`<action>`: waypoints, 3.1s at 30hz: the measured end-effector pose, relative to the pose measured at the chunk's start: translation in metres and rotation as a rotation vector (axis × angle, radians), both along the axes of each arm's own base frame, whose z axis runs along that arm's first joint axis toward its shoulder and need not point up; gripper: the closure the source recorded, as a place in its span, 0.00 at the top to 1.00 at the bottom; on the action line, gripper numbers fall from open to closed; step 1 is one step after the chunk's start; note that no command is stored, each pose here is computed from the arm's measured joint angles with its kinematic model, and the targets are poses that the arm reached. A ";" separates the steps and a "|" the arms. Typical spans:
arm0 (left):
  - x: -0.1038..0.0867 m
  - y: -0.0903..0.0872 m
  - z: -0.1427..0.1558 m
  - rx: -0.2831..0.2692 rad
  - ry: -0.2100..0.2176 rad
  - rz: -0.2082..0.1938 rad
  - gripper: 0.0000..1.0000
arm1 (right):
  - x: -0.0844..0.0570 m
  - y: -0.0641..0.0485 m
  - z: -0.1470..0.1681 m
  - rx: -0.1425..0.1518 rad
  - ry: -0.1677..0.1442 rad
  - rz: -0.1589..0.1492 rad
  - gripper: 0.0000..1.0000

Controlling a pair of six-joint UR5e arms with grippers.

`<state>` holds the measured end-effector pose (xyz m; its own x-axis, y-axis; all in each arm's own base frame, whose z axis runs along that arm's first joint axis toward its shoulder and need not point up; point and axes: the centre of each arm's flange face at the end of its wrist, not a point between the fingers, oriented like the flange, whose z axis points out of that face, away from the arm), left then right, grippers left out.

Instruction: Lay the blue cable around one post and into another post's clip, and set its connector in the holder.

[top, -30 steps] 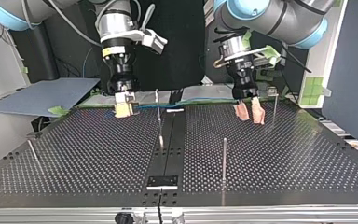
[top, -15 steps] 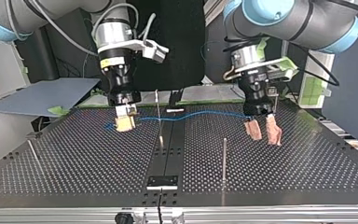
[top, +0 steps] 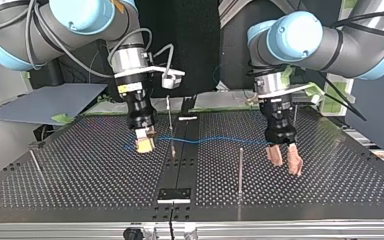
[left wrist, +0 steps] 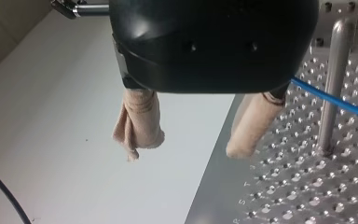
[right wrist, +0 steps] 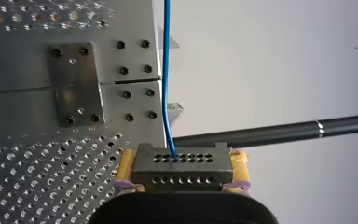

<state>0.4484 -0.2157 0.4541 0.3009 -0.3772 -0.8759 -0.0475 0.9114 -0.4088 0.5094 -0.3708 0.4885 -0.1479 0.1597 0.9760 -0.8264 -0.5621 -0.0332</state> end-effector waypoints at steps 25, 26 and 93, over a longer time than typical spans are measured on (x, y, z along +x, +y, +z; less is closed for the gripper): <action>0.064 0.002 0.026 0.035 0.119 -0.089 1.00 | 0.000 -0.045 0.024 0.042 0.046 -0.033 0.01; 0.064 0.002 0.028 0.036 0.121 -0.090 1.00 | 0.000 -0.047 0.023 0.044 0.047 -0.035 0.01; 0.110 -0.013 -0.074 0.033 0.344 -0.152 1.00 | -0.104 -0.139 -0.140 0.221 0.022 -0.290 0.01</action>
<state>0.5584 -0.2285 0.3803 -0.0699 -0.3646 -0.9285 -0.0399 0.9311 -0.3626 0.4054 -0.5101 0.3480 -0.1056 -0.0236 0.9941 -0.9523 -0.2853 -0.1079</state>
